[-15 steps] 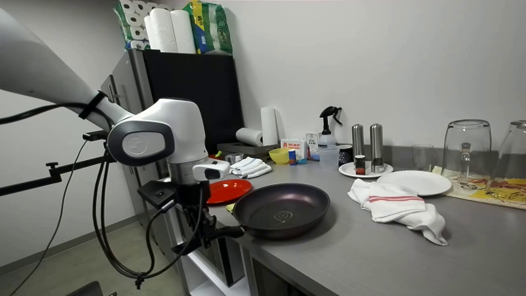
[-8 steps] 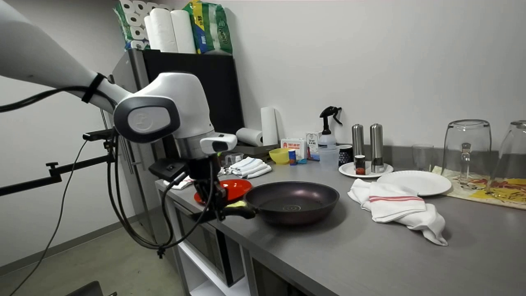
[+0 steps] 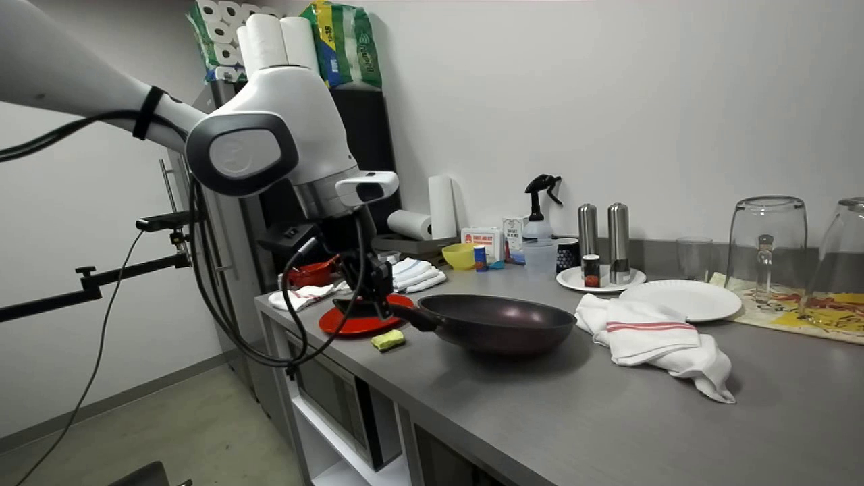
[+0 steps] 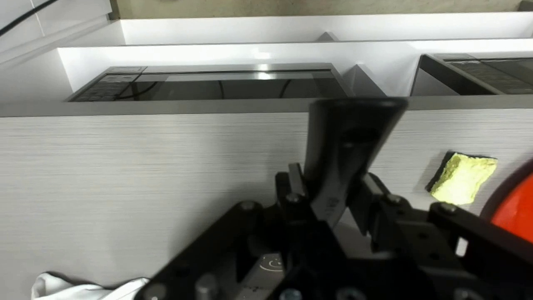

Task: Move the pan to the right and the left twice, then move it to the right on the counter

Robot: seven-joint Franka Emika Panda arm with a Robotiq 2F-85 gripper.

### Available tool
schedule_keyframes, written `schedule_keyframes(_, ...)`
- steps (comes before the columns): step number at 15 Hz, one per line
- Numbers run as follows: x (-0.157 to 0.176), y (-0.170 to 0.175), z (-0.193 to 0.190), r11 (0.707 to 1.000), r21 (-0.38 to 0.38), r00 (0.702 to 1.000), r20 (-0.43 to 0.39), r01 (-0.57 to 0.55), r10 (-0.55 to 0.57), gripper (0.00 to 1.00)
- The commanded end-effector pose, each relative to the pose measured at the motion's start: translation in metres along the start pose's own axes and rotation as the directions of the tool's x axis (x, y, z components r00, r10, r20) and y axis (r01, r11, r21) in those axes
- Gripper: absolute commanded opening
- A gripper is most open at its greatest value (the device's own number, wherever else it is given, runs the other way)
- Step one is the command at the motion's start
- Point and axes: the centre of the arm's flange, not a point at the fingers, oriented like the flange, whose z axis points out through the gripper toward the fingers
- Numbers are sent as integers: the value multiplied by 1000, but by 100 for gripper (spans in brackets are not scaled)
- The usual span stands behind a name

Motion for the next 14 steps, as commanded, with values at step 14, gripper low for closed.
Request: schedule_keyframes(14, 9, 45, -28, 983, 27, 980, -83, -182, 183, 9)
